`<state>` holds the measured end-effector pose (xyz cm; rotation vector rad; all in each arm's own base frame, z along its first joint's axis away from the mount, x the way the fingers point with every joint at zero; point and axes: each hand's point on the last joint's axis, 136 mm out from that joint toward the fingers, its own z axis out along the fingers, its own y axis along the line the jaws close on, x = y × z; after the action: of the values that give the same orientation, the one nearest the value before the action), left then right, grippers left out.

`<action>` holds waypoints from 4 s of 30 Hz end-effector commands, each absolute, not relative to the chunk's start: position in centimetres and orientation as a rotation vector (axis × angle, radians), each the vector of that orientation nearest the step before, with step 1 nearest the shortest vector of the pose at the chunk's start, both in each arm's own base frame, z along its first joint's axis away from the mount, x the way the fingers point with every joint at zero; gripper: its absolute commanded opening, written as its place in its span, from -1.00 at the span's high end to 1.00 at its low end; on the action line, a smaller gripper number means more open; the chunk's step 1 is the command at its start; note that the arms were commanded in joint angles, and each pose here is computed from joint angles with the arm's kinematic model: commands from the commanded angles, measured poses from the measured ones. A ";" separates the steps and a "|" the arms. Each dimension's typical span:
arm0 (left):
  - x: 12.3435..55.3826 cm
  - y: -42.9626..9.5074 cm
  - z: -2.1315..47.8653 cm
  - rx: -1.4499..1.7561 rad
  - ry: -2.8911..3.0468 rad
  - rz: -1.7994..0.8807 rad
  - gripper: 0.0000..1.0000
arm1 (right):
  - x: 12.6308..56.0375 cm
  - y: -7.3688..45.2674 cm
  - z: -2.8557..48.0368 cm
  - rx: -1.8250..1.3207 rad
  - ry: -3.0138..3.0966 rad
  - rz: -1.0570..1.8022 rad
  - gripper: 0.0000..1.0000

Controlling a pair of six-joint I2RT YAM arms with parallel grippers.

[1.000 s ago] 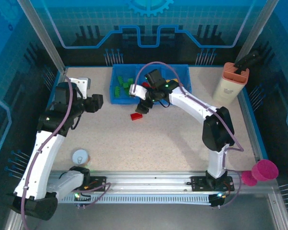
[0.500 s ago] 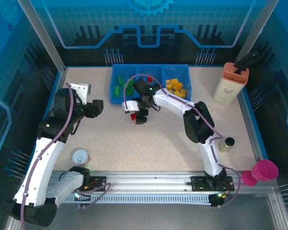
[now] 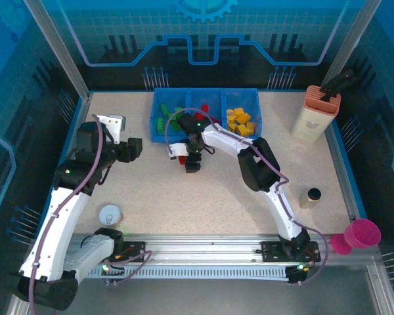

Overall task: Sort the legos into containers by color
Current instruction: Pick up the lego from the center of the table, then place the lego in the container, then reset both arms

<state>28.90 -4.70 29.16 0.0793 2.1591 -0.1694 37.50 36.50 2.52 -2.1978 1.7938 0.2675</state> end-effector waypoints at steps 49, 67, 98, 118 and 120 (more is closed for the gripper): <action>30.6 -4.5 28.0 0.079 2.188 -0.149 -0.49 | 64.8 24.5 13.3 -1.200 1.834 -0.499 0.26; 31.6 -3.4 31.5 -0.023 2.068 -0.129 -0.71 | 55.2 25.5 27.2 -1.099 1.672 -0.316 -1.00; 34.5 1.6 16.0 -0.255 1.784 0.107 -0.98 | 33.0 1.6 14.3 -0.032 1.881 -0.155 -1.00; 39.1 -0.6 10.2 -0.071 1.822 0.051 -0.99 | 37.8 4.0 14.0 -0.182 1.832 -0.141 -1.00; 39.4 0.0 9.6 -0.110 1.882 0.040 -0.98 | 38.1 4.0 13.8 -0.191 1.838 -0.147 -1.00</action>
<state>37.83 -0.29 7.43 -0.0955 1.9476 0.0859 36.79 3.94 11.67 -0.1917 1.9127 -0.1486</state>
